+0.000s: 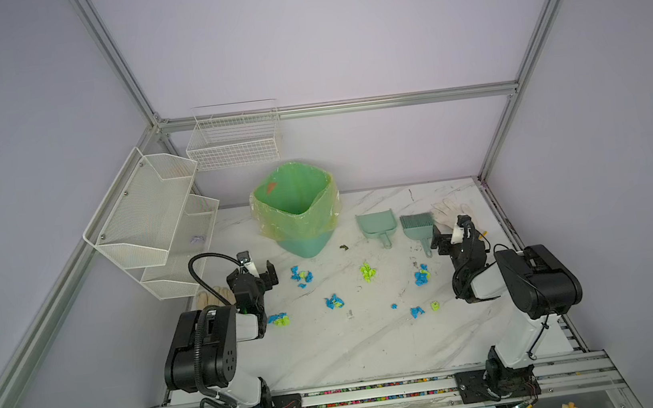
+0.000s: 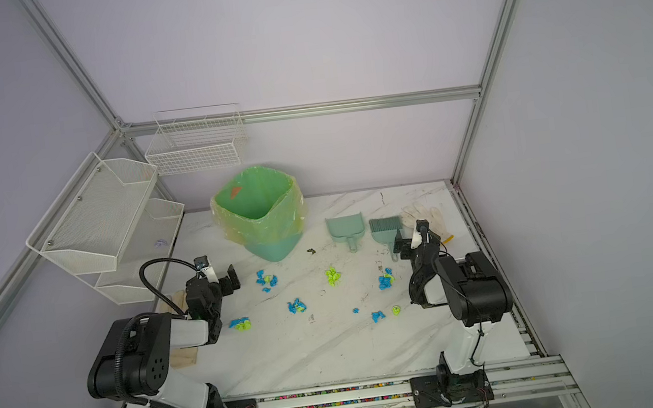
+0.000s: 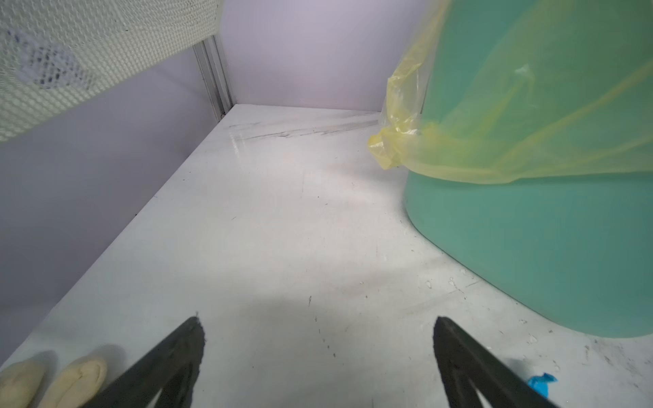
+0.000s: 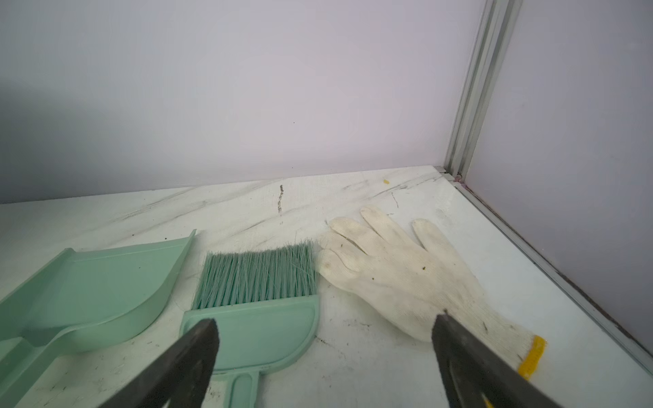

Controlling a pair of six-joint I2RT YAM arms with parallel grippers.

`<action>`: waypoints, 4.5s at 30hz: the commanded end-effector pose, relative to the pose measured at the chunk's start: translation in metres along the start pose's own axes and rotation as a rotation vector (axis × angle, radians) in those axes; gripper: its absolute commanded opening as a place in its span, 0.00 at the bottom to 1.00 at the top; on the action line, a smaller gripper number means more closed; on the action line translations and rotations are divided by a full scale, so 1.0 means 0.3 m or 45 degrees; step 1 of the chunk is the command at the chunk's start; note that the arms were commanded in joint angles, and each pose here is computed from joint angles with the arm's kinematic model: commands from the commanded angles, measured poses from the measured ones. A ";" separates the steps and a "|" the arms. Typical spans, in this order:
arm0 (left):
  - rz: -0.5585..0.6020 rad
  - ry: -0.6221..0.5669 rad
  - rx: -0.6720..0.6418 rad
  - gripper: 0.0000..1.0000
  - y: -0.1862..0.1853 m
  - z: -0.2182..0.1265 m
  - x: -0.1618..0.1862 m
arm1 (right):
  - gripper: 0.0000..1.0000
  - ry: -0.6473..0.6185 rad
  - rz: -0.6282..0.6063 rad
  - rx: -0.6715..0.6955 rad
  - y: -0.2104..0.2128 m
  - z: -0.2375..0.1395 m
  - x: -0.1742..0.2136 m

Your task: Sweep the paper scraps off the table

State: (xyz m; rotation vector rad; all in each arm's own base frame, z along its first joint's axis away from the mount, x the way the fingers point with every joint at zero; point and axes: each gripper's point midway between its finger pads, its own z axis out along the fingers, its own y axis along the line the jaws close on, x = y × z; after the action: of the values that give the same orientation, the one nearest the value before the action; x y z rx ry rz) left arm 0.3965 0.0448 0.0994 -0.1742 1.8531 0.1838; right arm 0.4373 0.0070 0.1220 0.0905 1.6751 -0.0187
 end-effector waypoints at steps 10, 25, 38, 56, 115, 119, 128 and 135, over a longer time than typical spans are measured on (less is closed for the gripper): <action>0.004 -0.078 0.008 1.00 0.006 -0.012 -0.050 | 0.97 -0.045 0.001 -0.019 0.016 0.006 -0.038; 0.004 -0.078 0.006 1.00 0.007 -0.011 -0.050 | 0.97 -0.043 -0.001 -0.001 0.006 0.005 -0.037; 0.006 -0.077 0.007 1.00 0.006 -0.012 -0.049 | 0.97 -0.012 0.015 0.050 -0.004 0.015 -0.097; -0.140 -0.189 -0.385 1.00 0.131 -0.211 -0.326 | 0.97 0.677 0.068 0.326 -0.018 0.113 0.015; -0.014 0.453 0.834 0.99 -0.880 -0.511 -0.331 | 0.41 1.231 0.004 -0.035 0.193 0.041 0.404; -0.016 0.462 0.832 1.00 -0.893 -0.502 -0.332 | 0.33 1.257 -0.006 -0.031 0.189 0.031 0.428; -0.019 0.509 0.791 1.00 -0.905 -0.481 -0.340 | 0.09 1.224 0.009 -0.046 0.199 0.043 0.400; -0.014 0.567 0.746 1.00 -0.916 -0.453 -0.311 | 0.03 1.102 0.083 -0.070 0.226 0.076 0.286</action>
State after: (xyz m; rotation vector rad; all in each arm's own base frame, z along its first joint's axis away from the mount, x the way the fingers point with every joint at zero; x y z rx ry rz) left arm 0.3434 -0.2413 0.1788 0.2441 2.3246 -0.3939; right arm 0.4621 0.0700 0.0286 0.1053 2.5309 0.0840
